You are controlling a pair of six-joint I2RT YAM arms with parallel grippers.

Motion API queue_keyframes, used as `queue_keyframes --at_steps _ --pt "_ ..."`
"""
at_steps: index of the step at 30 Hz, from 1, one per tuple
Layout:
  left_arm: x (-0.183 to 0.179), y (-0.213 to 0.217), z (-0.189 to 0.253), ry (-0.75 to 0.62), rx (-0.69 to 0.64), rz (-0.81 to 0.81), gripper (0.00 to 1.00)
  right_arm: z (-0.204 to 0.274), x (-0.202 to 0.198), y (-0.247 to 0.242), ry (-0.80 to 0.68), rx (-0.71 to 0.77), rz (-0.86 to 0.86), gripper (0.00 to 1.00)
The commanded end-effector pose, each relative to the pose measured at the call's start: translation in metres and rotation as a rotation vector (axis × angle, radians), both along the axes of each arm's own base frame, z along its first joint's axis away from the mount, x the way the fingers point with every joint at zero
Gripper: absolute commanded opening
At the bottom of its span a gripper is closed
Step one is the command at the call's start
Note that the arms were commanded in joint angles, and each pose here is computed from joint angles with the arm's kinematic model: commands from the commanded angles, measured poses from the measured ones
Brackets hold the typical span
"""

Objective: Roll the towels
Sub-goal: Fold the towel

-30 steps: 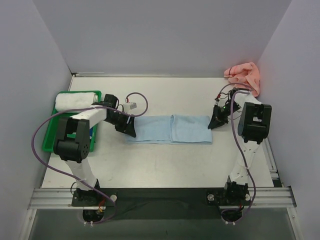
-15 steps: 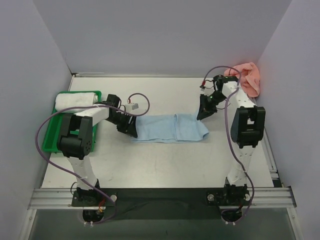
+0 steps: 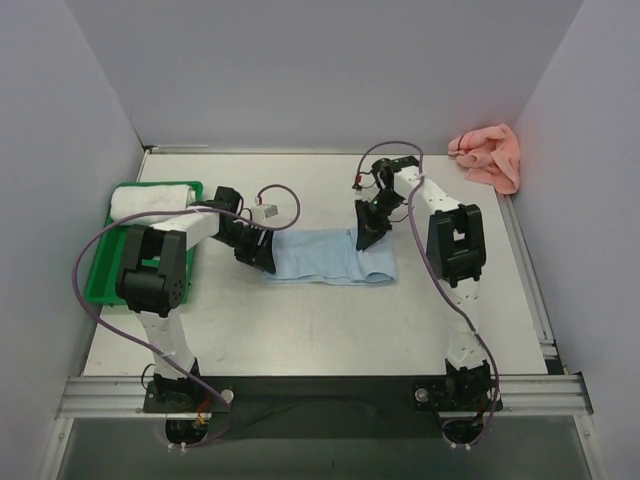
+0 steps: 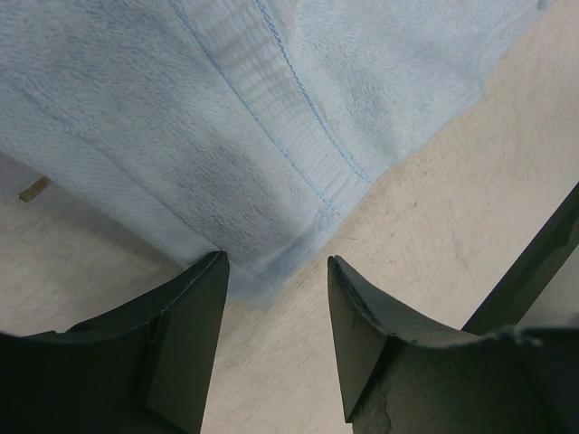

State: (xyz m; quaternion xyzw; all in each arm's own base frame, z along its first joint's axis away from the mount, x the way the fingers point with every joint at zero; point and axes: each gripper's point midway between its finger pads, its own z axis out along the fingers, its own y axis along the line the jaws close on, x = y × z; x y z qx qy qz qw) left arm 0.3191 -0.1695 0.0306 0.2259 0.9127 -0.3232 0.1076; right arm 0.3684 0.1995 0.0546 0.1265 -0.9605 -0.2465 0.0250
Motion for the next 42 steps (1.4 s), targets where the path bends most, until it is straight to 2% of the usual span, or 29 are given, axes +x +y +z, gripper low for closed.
queue_keyframes --at_steps 1,5,7,9,10,14,15,18,23,27,31,34,37,40,41,42 --pt "-0.005 0.004 -0.011 0.01 0.033 -0.017 0.59 -0.011 -0.005 0.002 0.055 -0.038 -0.009 0.0" --pt "-0.007 0.003 -0.006 0.0 0.023 -0.026 0.59 -0.026 -0.008 0.009 0.096 -0.013 -0.016 0.02" --pt "-0.01 0.002 0.001 -0.006 0.009 -0.031 0.59 -0.025 -0.011 0.015 0.119 0.02 -0.016 0.11" --pt "-0.01 -0.001 0.014 -0.033 -0.014 -0.037 0.59 -0.012 -0.012 0.018 0.108 0.067 -0.015 0.14" --pt "-0.011 -0.004 0.019 -0.042 -0.028 -0.042 0.59 0.0 -0.012 0.021 0.096 0.103 -0.01 0.22" --pt "-0.015 -0.005 0.037 -0.083 -0.033 -0.065 0.59 0.059 -0.003 0.015 -0.04 0.202 0.004 0.42" --pt "-0.016 -0.005 0.041 -0.095 -0.03 -0.07 0.59 0.081 0.0 0.011 -0.1 0.22 0.006 0.46" --pt "-0.024 -0.006 0.045 -0.115 -0.024 -0.094 0.58 0.102 0.012 -0.011 -0.203 0.225 0.014 0.51" --pt "-0.039 -0.019 0.03 -0.095 0.016 -0.153 0.53 0.084 0.047 -0.035 -0.26 0.161 0.003 0.51" --pt "-0.046 -0.036 0.011 -0.062 0.051 -0.193 0.5 0.047 0.068 -0.029 -0.193 0.174 -0.025 0.51" --pt "-0.037 -0.04 -0.002 -0.039 0.085 -0.162 0.47 0.021 0.08 -0.03 -0.13 0.208 -0.09 0.49" --pt "-0.033 -0.035 -0.016 -0.021 0.124 -0.161 0.45 -0.005 0.074 -0.041 -0.06 0.192 -0.123 0.42" --pt "-0.016 -0.028 -0.028 -0.04 0.177 -0.157 0.44 -0.022 0.051 -0.05 0.053 0.209 -0.176 0.35" --pt "0.017 -0.02 -0.03 -0.077 0.182 -0.123 0.44 -0.026 0.013 -0.053 0.15 0.222 -0.187 0.31" --pt "0.028 -0.014 -0.038 -0.065 0.19 -0.101 0.43 -0.013 0.005 -0.047 0.15 0.259 -0.182 0.31" --pt "0.058 -0.018 -0.024 -0.13 0.166 -0.082 0.43 -0.012 -0.009 -0.043 0.185 0.276 -0.183 0.31"
